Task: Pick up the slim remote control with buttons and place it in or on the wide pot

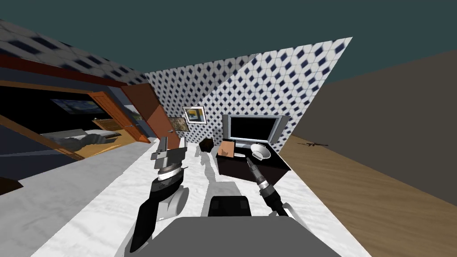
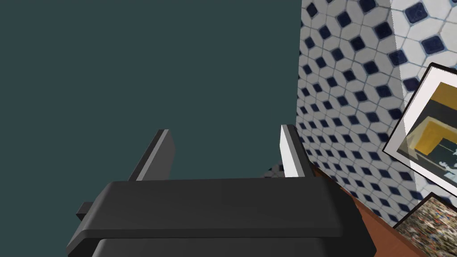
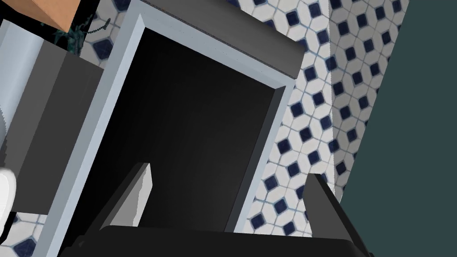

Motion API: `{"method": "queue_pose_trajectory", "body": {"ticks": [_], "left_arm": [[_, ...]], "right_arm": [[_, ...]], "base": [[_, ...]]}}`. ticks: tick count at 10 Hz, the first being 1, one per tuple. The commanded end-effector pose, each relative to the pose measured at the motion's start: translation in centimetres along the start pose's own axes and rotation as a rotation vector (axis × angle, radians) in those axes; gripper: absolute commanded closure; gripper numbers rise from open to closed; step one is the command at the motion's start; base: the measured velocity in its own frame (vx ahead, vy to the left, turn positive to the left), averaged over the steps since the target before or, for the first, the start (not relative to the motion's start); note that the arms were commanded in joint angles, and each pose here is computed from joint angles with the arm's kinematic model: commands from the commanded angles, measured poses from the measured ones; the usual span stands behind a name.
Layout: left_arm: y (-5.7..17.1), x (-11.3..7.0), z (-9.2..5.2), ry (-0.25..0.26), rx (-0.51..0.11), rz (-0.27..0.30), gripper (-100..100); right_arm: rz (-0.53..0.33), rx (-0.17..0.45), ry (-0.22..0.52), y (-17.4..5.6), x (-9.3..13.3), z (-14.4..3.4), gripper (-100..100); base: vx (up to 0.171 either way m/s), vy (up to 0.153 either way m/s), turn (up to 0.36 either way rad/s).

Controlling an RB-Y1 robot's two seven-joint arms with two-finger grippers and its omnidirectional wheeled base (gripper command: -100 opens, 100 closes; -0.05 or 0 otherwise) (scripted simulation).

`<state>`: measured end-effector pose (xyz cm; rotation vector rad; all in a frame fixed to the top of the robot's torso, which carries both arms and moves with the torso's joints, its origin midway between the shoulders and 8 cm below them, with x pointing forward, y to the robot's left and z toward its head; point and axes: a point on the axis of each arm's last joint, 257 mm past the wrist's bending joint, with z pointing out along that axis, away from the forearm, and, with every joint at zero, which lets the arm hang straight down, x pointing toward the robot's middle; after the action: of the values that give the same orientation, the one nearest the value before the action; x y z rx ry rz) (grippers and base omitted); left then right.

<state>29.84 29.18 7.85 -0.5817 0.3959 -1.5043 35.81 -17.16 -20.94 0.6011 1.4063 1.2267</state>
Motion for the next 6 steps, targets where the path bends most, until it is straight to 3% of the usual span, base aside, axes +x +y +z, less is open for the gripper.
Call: {"method": "queue_pose_trajectory", "body": {"ticks": [1,4,5,6], "left_arm": [[0.0,0.0,0.0,0.0,0.0,0.0,0],[0.0,0.0,0.0,0.0,0.0,0.0,0],[0.0,0.0,0.0,0.0,0.0,0.0,0],[0.0,0.0,0.0,0.0,0.0,0.0,0]], "right_arm": [[-0.046,0.041,0.069,-2.2,1.9,-1.7,-100],[-0.085,0.096,0.137,-5.0,3.7,-3.4,-100],[-0.126,0.138,0.203,-7.1,5.2,-5.1,-100],[-0.126,0.143,0.204,-7.4,5.3,-5.2,-100]], "base": [[-0.061,-0.012,0.296],[-0.053,-0.006,0.202],[-0.043,0.006,0.258],[-0.037,0.003,0.185]]}}
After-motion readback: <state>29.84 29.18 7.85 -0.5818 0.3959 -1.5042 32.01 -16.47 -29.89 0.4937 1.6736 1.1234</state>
